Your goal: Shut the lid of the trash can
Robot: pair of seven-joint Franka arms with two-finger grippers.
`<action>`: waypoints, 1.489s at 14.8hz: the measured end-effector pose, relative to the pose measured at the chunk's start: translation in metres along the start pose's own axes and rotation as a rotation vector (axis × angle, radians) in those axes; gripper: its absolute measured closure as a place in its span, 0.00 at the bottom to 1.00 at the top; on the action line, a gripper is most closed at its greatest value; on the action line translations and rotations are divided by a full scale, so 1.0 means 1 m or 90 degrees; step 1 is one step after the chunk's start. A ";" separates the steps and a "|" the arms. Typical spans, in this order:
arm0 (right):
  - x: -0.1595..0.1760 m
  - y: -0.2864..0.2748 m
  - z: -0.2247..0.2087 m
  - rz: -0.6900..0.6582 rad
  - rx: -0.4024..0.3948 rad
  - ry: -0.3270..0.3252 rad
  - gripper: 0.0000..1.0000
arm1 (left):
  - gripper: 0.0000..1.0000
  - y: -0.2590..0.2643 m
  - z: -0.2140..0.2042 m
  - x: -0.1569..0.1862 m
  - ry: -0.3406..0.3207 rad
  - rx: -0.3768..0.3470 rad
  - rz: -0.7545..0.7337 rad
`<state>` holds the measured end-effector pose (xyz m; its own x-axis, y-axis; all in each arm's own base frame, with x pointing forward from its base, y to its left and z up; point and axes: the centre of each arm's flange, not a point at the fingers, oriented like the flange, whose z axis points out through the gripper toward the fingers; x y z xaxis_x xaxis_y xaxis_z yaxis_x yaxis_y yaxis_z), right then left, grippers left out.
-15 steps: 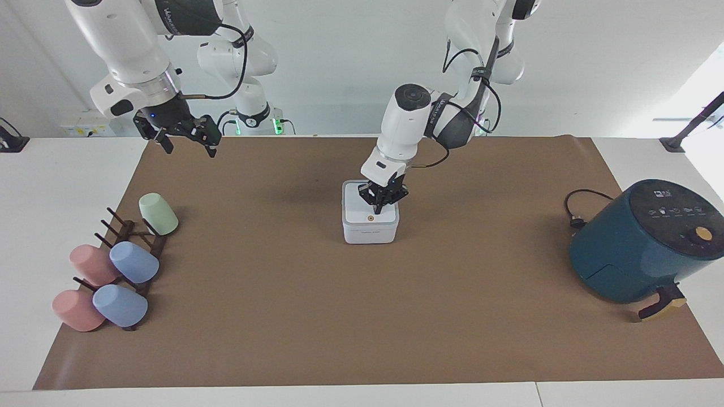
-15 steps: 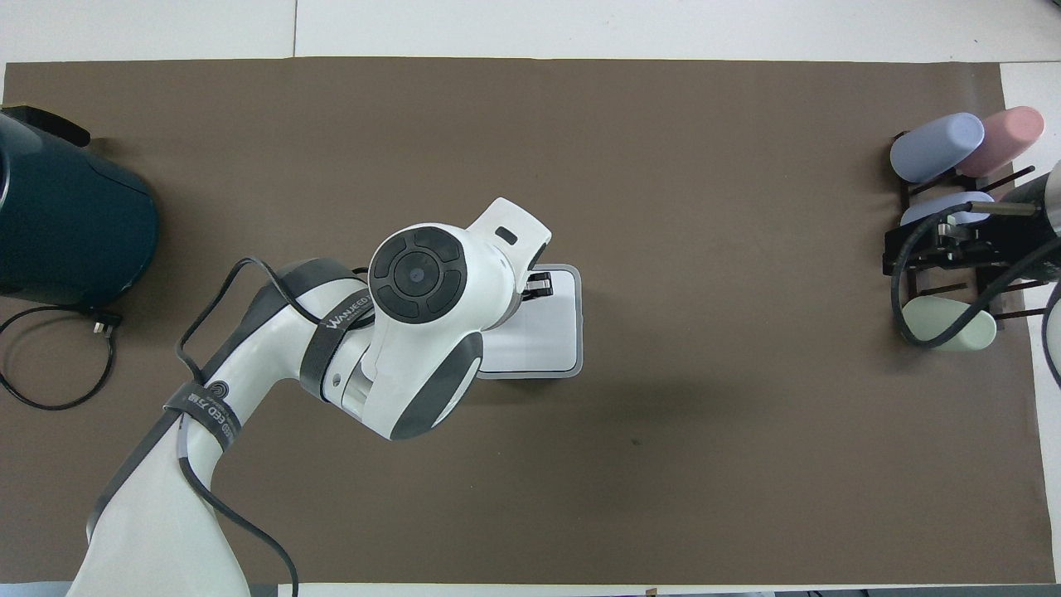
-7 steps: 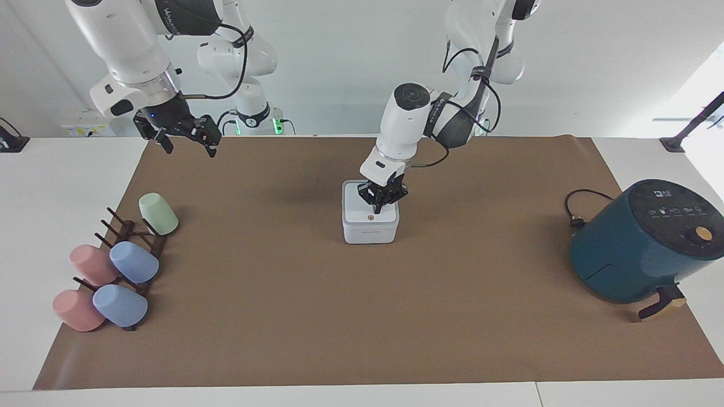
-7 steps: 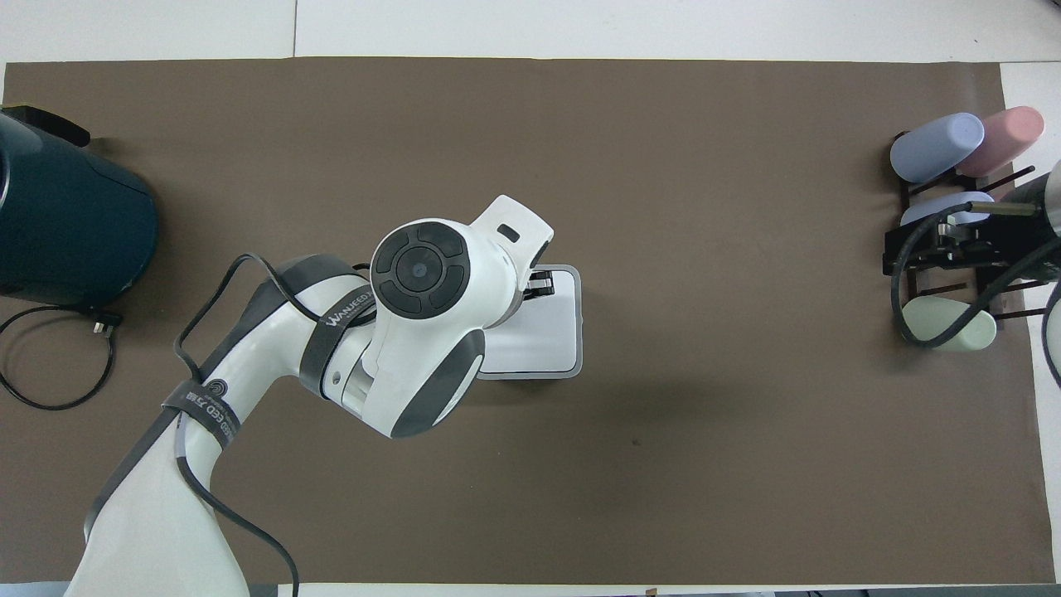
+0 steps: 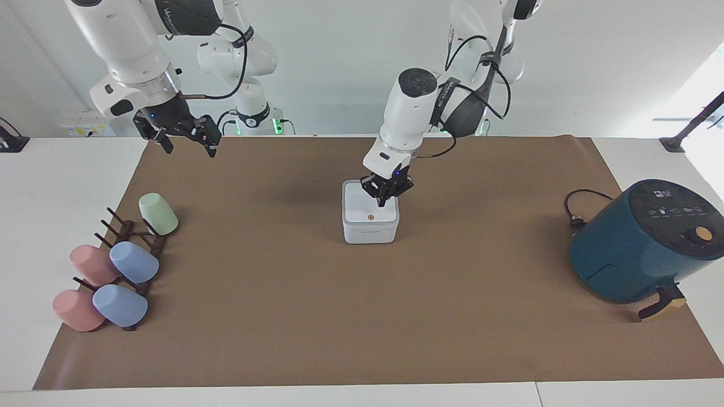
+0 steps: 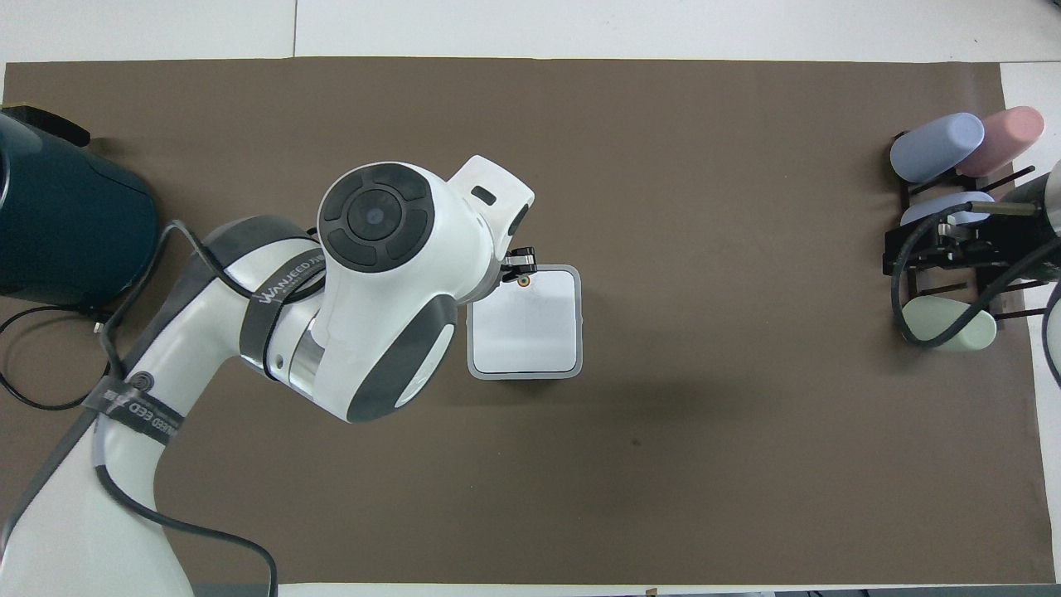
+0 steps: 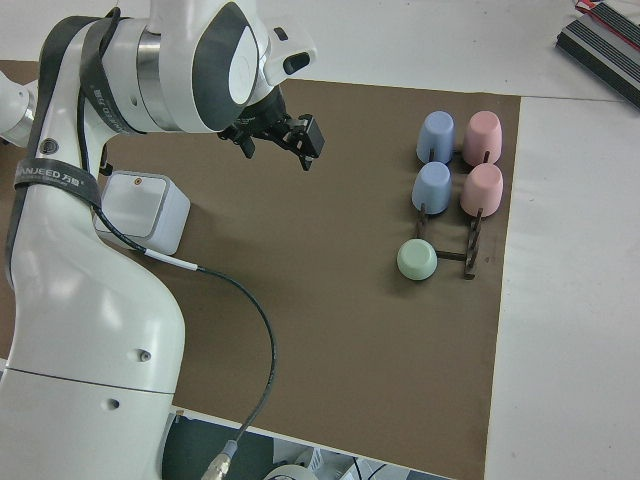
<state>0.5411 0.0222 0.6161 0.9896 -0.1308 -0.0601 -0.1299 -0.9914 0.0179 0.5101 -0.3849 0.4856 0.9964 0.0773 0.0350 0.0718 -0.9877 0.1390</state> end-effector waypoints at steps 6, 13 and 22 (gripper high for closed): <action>0.000 0.000 0.000 0.000 0.000 0.000 0.00 | 0.99 -0.110 -0.071 0.039 -0.027 0.031 0.033; 0.000 0.000 0.000 0.000 0.000 0.000 0.00 | 0.99 -0.271 -0.130 0.067 -0.067 0.040 0.135; 0.000 0.000 0.000 0.000 0.000 0.000 0.00 | 0.00 -0.313 -0.179 0.048 -0.110 0.069 0.134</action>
<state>0.5411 0.0222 0.6161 0.9896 -0.1308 -0.0601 -0.1299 -0.9914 0.0179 0.5269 -0.0482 0.6211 0.9821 -0.1466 -0.1184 -0.1429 -0.9890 0.0392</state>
